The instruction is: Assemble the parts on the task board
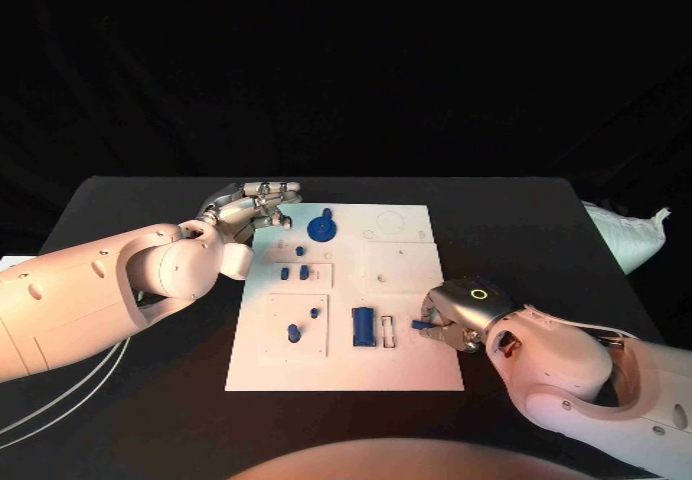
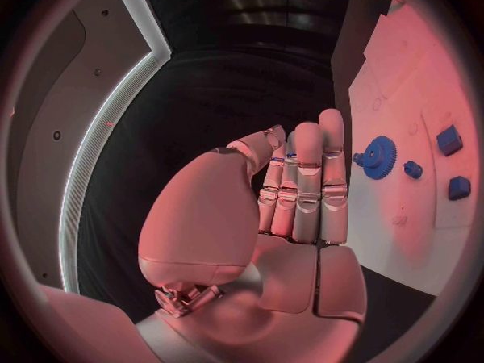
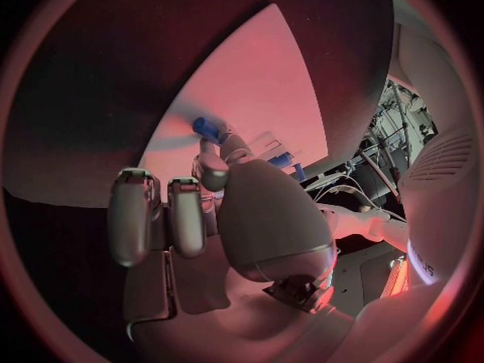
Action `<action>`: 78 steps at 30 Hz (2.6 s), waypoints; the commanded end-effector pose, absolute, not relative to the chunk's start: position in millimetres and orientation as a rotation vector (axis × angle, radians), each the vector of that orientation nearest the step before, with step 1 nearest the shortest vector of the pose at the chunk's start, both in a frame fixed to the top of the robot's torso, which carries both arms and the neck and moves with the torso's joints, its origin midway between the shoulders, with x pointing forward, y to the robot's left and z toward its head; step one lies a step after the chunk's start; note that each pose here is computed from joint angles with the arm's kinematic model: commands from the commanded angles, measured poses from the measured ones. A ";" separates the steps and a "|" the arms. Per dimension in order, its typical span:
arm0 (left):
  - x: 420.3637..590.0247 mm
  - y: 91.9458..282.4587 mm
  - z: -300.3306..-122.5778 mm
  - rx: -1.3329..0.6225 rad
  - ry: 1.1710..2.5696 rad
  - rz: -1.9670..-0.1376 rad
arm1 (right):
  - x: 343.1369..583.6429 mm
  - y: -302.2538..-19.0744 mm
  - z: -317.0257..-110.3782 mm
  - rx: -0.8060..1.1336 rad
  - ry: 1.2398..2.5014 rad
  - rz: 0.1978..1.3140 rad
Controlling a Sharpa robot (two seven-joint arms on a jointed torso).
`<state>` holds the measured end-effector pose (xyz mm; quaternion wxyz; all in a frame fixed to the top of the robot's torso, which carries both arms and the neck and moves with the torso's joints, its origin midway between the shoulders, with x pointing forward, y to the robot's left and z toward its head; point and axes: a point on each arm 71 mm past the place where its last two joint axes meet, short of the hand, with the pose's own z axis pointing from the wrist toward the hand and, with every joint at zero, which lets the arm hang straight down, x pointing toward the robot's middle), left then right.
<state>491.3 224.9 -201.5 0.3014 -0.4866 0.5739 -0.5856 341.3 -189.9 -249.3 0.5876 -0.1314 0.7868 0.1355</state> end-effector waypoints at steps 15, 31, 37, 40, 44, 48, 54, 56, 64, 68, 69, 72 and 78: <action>490.4 222.4 -200.2 -1.274 1.532 -1.577 | 336.5 -199.8 -253.6 0.213 1.938 0.504; 490.2 220.2 -200.2 -1.271 1.535 -1.581 | 338.2 -185.0 -253.9 0.259 1.974 0.559; 490.1 219.6 -200.2 -1.271 1.536 -1.582 | 339.6 -176.2 -254.2 0.258 1.983 0.580; 490.0 219.2 -200.1 -1.270 1.538 -1.584 | 340.0 -173.7 -254.6 0.256 1.985 0.585; 490.0 218.9 -200.1 -1.271 1.539 -1.584 | 340.9 -171.4 -255.7 0.247 1.995 0.585; 490.0 218.8 -200.1 -1.271 1.539 -1.584 | 341.8 -169.6 -257.5 0.223 2.013 0.577; 490.0 218.5 -200.1 -1.270 1.540 -1.585 | 342.5 -166.8 -259.6 0.185 2.034 0.565; 490.0 218.5 -200.1 -1.271 1.540 -1.584 | 342.9 -166.5 -260.0 0.173 2.034 0.559; 489.9 218.4 -200.2 -1.269 1.542 -1.584 | 344.0 -164.8 -259.8 0.150 2.024 0.551; 489.9 218.2 -200.2 -1.268 1.544 -1.584 | 344.4 -164.2 -259.5 0.143 2.019 0.549; 489.9 218.2 -200.2 -1.267 1.544 -1.584 | 344.5 -164.1 -259.5 0.141 2.018 0.549; 489.9 218.3 -200.3 -1.267 1.544 -1.583 | 344.5 -163.8 -259.3 0.138 2.015 0.549; 489.9 218.5 -200.3 -1.267 1.545 -1.583 | 343.7 -162.8 -257.8 0.132 2.007 0.555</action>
